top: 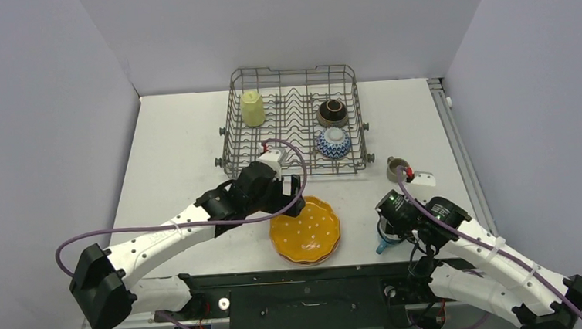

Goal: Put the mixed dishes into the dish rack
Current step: Pick up the cup at the center of the board.

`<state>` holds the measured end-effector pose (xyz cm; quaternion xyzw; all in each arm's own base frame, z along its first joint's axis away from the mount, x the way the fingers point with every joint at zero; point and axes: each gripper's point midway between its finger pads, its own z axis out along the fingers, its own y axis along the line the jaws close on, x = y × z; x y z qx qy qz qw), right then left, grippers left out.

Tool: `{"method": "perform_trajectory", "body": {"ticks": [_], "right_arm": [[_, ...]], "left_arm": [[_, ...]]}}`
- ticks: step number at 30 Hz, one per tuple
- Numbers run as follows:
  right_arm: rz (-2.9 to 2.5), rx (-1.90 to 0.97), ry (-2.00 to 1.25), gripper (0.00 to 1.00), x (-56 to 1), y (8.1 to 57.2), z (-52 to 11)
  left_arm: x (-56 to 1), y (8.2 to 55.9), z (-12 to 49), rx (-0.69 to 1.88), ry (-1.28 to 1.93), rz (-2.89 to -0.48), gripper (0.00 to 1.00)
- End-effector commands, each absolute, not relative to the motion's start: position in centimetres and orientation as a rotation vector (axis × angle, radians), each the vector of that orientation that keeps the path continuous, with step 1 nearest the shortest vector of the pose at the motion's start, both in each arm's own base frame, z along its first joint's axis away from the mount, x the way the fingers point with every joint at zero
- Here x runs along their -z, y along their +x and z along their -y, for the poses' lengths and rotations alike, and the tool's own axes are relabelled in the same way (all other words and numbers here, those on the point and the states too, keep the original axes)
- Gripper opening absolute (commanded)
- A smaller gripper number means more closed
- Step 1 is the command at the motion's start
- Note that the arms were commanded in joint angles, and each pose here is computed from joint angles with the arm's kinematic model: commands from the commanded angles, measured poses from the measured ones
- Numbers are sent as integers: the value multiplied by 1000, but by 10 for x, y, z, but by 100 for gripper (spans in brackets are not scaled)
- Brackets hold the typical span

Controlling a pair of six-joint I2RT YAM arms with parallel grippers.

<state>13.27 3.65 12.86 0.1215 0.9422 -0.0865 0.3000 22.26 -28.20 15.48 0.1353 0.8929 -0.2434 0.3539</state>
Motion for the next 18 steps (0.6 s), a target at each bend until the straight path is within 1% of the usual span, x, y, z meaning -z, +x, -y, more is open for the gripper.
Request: {"method": "perform_trajectory", "body": {"ticks": [1,9,18], "right_arm": [[-2524,261,376,55,-114,131,-35],[-2537,295,446,52,-97,136,-28],[-2570,261,477,47,-84,138,-32]], "left_arm": [[-189,218,294,784,328,-2197,96],[-191,209,295,831,338,-2184,96],[-183,205,294,834,348,-2201,96]]}}
